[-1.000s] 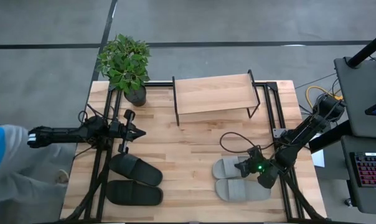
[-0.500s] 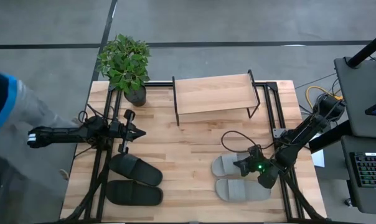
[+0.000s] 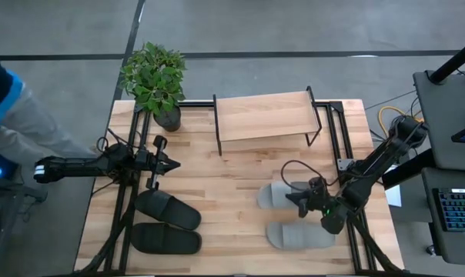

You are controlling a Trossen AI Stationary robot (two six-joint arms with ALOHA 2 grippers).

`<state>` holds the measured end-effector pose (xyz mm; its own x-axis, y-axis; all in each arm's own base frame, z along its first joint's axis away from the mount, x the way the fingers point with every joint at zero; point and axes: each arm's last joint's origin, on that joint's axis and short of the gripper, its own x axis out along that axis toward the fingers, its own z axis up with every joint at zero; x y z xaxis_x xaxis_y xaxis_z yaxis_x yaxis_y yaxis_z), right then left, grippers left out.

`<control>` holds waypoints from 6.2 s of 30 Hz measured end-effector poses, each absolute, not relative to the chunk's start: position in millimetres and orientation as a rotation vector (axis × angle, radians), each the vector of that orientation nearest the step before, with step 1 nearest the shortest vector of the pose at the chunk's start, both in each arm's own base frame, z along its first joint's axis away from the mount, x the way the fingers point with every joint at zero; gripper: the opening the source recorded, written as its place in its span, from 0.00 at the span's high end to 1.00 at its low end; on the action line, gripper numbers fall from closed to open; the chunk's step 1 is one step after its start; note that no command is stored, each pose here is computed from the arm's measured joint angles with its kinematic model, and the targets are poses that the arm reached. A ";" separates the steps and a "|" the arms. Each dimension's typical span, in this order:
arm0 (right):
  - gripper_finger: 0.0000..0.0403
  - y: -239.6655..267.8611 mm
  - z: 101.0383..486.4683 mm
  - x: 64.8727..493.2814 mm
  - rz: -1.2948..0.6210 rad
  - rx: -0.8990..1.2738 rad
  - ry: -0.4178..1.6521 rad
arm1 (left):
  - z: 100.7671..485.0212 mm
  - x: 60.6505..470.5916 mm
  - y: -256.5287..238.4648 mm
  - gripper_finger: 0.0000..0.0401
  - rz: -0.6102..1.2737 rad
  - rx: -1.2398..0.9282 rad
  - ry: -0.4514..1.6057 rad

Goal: Pick and place slides into the shelf
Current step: Put the top gray slide on the shelf

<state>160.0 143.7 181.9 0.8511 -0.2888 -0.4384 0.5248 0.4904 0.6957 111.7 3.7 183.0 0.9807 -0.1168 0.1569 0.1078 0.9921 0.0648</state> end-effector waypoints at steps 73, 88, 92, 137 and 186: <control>0.98 129.1 303.1 176.0 -0.710 0.207 -0.021 | 292.8 328.1 22.3 0.58 -0.101 0.187 -0.226; 0.98 130.5 322.3 177.5 -0.705 0.108 0.010 | 300.8 331.4 34.9 0.58 -0.061 -0.181 -0.217; 0.98 130.6 323.9 177.5 -0.705 0.108 0.009 | 300.4 332.0 34.9 0.58 -0.067 -0.199 -0.217; 0.98 132.0 323.2 178.6 -0.665 0.098 0.034 | 292.6 388.1 39.0 0.95 -0.158 -0.241 -0.184; 0.84 161.6 385.6 151.6 -0.421 -0.585 0.173 | 341.0 319.7 73.7 0.96 -0.036 -0.324 0.056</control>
<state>151.6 161.6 385.6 0.9010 -0.4320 -0.0400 0.3353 0.7520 -0.5675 319.7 73.7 341.0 0.9978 -0.0441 -0.0490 0.0262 0.9473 -0.3193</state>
